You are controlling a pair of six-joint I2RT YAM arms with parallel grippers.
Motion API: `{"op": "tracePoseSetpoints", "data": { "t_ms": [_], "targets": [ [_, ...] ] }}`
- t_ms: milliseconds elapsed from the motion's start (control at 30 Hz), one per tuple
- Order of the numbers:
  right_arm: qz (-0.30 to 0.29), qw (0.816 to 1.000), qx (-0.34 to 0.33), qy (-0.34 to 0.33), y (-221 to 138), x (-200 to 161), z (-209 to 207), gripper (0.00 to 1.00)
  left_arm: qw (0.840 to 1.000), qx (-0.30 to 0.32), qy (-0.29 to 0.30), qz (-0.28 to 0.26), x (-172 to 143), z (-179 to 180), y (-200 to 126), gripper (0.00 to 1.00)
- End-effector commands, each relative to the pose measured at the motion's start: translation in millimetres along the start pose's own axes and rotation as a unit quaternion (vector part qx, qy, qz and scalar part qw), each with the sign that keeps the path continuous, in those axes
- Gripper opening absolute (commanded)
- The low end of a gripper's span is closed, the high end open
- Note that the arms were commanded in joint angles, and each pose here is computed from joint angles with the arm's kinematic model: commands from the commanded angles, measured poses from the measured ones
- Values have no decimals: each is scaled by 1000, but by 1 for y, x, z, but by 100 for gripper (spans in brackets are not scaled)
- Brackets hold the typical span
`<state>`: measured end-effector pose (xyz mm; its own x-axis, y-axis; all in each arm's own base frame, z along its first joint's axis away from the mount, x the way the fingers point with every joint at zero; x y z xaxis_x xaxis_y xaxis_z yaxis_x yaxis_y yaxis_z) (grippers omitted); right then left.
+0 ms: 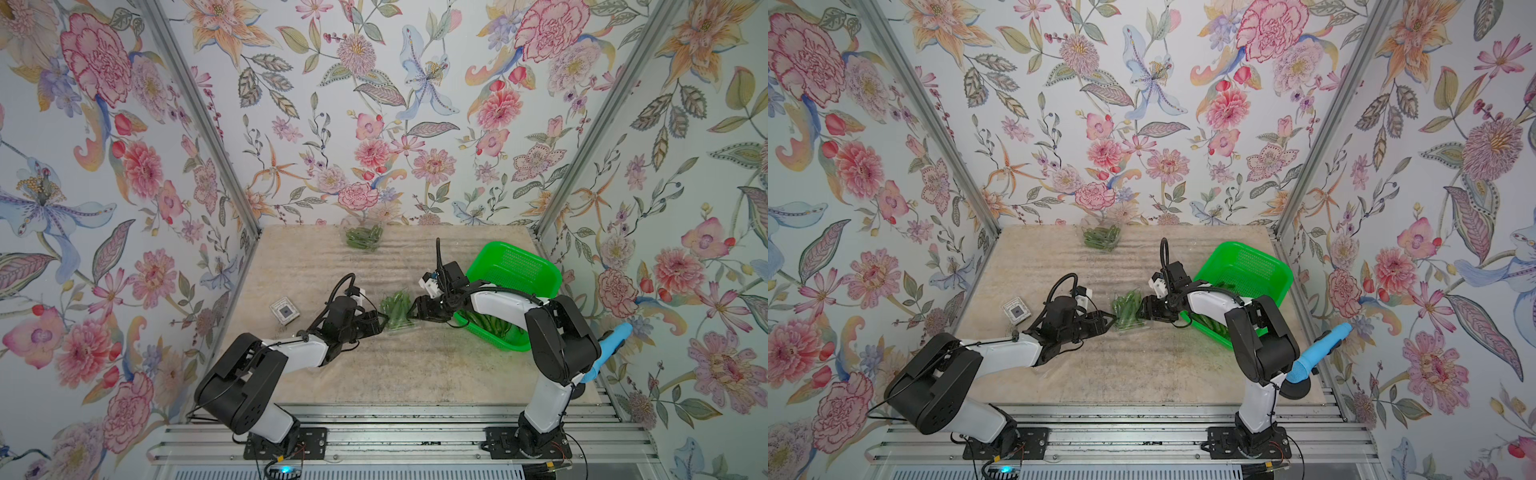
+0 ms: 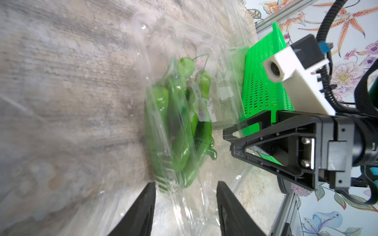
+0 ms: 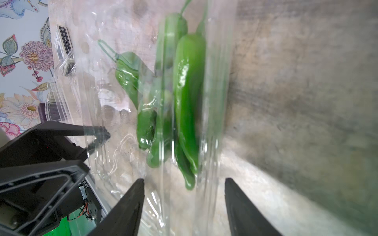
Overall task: Take small green peppers out of containers
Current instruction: Move the packing box to the center of the board.
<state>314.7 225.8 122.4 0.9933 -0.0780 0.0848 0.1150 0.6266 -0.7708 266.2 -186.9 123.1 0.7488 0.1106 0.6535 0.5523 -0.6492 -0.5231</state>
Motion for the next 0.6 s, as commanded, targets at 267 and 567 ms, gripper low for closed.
{"op": "tracePoseSetpoints", "data": {
  "t_ms": [267, 567],
  "targets": [
    [-19, 1000, -9, -5, 5, 31, 13, 73, 996, 74, -10, -44, 19, 37, -22, 52],
    [-24, 1000, -4, 8, 17, 51, 21, 74, 998, 51, 0, -23, 33, 51, 12, 49]
  ]
}}
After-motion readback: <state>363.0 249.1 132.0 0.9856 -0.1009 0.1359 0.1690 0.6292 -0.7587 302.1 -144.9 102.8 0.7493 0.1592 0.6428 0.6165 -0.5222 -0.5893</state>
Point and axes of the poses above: each gripper's point midway between its finger pads, its own y axis out along the fingers, its own z axis along the line the jaws close on, x = y × z, the point moved 8 cm from there along -y, back along the fingers, and after that the axes turned 15 degrees about y, right-handed, at the moved point
